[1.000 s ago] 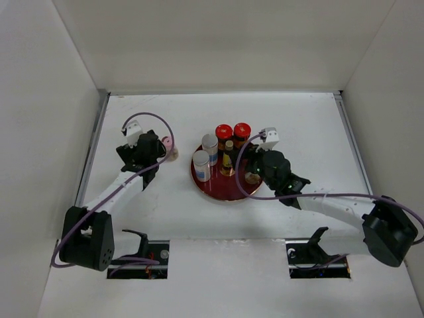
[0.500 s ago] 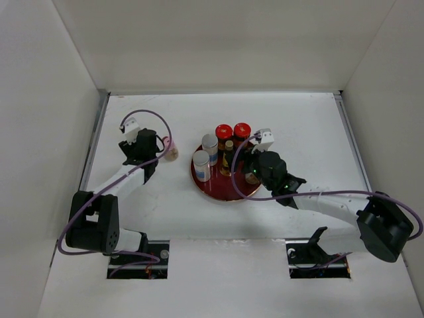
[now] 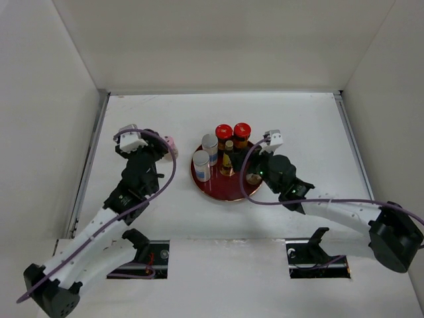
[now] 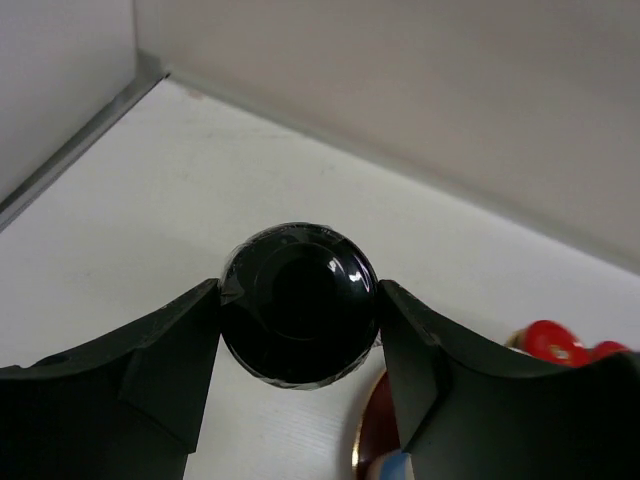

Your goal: Organize the condiment bottles

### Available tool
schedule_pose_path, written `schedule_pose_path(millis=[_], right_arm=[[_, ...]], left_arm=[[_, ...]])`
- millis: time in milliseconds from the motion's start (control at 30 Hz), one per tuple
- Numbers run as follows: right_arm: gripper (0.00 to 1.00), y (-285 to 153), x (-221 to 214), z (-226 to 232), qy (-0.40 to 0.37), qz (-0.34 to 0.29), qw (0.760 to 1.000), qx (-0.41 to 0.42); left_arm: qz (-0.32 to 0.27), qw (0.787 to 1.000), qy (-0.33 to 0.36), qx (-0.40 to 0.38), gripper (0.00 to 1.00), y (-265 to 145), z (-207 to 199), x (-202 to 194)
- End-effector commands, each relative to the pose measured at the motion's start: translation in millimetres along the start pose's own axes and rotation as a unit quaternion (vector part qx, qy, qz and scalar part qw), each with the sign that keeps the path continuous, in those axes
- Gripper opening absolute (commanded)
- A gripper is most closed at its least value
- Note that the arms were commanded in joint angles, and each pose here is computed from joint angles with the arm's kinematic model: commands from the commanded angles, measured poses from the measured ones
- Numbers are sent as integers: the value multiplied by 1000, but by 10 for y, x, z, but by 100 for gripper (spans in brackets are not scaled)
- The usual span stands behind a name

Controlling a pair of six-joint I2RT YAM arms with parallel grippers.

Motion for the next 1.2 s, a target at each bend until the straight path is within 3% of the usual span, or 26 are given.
schedule_pose_path(millis=[0, 133, 267, 367, 467, 533, 867, 1167], right_arm=[[99, -94, 338, 192, 13, -62, 997, 37], [99, -194, 432, 218, 24, -80, 995, 49], [95, -336, 675, 14, 49, -142, 989, 17], [78, -448, 845, -265, 76, -187, 979, -32], [50, -547, 946, -522, 106, -217, 968, -73], [43, -589, 983, -645, 123, -227, 962, -87], [58, -521, 944, -775, 139, -213, 963, -93], [61, -489, 918, -769, 135, -207, 964, -92]], left_arm=[[-60, 998, -33, -5, 40, -248, 2, 613], [-67, 989, -33, -125, 40, -574, -503, 872], [-61, 965, 6, -256, 40, -944, -1215, 836], [-53, 939, 44, -337, 40, -1252, -1694, 651], [-47, 930, 64, -360, 40, -1342, -1981, 407], [-38, 928, 76, -362, 40, -1340, -2077, 223], [32, 930, 111, -349, 41, -1045, -2278, -862], [86, 933, 108, -331, 45, -905, -2112, -1447]])
Point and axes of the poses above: each gripper's point midway between its finger pads, its own y axis out along the fingers, its own z axis along the line the jaws close on, x = y × z, the point moved 2 cm from there along -y, back along the fingers, and after that the axes turned 13 degrees about y, right-handed, at the moved point
